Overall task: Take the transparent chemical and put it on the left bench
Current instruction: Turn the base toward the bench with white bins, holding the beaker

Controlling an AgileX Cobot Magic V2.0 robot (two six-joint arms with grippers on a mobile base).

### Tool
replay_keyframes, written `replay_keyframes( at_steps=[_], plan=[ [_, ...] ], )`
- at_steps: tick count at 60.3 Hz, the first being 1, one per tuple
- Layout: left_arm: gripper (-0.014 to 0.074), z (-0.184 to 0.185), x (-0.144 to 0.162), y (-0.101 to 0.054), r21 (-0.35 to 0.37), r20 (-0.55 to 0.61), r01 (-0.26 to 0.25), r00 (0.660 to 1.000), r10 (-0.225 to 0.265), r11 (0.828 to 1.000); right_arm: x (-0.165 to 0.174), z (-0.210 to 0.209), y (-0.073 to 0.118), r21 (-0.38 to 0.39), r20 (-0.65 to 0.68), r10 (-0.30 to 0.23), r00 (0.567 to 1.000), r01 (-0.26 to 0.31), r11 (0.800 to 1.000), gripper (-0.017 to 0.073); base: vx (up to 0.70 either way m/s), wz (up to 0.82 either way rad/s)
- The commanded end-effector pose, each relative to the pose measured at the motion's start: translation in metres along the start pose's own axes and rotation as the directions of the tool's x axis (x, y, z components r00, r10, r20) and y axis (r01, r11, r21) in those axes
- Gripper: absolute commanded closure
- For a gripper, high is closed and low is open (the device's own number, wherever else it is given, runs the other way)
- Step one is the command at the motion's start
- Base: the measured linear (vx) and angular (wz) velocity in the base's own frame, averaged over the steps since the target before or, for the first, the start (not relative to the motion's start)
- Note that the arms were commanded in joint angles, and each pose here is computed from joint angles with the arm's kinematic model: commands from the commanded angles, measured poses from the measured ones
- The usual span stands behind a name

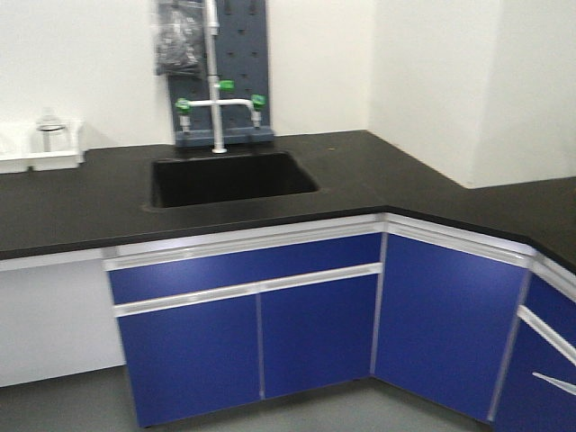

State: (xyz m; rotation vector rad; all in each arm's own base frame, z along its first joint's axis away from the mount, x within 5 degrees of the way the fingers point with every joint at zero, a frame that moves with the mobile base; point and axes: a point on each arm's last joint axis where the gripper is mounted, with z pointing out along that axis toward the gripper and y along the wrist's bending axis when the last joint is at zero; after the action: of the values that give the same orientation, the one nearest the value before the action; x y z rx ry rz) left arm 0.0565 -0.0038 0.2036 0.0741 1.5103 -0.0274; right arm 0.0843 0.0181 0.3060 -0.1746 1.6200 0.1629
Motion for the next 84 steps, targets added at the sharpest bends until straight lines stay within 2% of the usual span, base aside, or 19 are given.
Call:
replay_keyframes(
  at_steps=[1, 45, 84],
  plan=[
    [0.0597, -0.0013, -0.0028, 0.0001, -0.002, 0.081, 0.009, 0.997, -0.009, 1.000, -0.0167, -0.0013, 0.0011, -0.011, 0.104, -0.009, 0.995, 0.010, 1.000, 0.0562, 0.04, 0.49],
    [0.0597, -0.0013, -0.0028, 0.0001, -0.002, 0.081, 0.009, 0.997, -0.009, 1.000, -0.0167, -0.0013, 0.0011, -0.011, 0.104, -0.009, 0.995, 0.010, 1.000, 0.0562, 0.19, 0.69],
    [0.0597, -0.0013, -0.0028, 0.0001, -0.002, 0.081, 0.009, 0.997, -0.009, 1.000, -0.0166, -0.0013, 0.0011, -0.011, 0.103, -0.009, 0.995, 0.010, 1.000, 0.0562, 0.36, 0.39]
  ],
)
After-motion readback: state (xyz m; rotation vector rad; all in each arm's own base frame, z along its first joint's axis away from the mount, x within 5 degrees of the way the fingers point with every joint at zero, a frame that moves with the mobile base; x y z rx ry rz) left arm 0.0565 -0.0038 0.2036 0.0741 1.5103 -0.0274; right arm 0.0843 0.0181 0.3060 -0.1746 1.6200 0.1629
